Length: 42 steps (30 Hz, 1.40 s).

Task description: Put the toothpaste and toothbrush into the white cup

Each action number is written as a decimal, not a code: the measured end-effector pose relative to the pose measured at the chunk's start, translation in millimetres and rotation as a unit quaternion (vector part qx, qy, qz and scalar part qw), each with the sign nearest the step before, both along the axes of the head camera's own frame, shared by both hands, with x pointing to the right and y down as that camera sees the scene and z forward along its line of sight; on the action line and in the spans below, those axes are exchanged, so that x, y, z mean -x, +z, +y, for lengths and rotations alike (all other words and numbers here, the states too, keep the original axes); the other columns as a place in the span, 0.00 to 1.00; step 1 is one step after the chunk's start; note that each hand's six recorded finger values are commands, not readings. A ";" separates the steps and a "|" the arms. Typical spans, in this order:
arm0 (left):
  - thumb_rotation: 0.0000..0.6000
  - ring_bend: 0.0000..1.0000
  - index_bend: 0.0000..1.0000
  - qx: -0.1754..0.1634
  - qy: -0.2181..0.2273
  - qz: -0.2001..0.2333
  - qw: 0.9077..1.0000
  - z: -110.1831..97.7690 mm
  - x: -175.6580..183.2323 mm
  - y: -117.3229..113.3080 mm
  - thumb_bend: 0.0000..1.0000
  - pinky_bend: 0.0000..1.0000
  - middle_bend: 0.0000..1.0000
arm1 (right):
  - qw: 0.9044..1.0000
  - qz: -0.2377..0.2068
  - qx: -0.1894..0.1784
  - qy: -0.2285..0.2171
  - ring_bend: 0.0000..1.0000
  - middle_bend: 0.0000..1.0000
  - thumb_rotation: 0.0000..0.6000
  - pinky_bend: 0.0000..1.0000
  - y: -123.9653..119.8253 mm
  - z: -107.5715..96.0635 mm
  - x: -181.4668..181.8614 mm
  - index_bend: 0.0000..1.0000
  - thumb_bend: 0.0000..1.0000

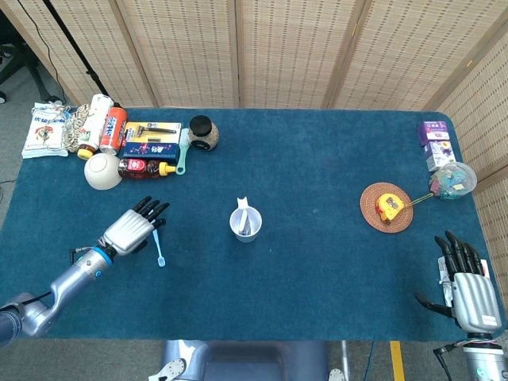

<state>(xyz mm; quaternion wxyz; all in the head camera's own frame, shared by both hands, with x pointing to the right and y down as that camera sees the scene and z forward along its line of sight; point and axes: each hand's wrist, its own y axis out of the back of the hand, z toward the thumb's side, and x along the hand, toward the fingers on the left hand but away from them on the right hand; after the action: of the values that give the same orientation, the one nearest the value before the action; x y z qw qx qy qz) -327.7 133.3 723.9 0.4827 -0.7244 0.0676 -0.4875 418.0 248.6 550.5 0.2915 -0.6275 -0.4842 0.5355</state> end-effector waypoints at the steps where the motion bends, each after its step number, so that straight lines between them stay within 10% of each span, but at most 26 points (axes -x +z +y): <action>1: 1.00 0.00 0.27 -0.001 0.004 -0.001 1.000 2.1 -0.2 3.3 0.32 0.00 0.00 | 1.000 0.000 0.000 0.000 0.00 0.00 1.00 0.03 0.0 0.0 -0.1 0.00 0.00; 42: 1.00 0.00 0.46 -0.058 0.031 0.049 0.997 18.6 -3.6 17.6 0.32 0.00 0.00 | 1.000 -0.005 0.004 0.002 0.00 0.00 1.00 0.03 0.9 0.1 -0.6 0.00 0.00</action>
<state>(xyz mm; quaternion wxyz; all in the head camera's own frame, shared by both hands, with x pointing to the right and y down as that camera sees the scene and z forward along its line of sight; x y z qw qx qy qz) -324.1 151.9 741.5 0.5346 -0.7202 0.0970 -0.4314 418.6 248.7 551.4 0.2859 -0.6301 -0.4849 0.5349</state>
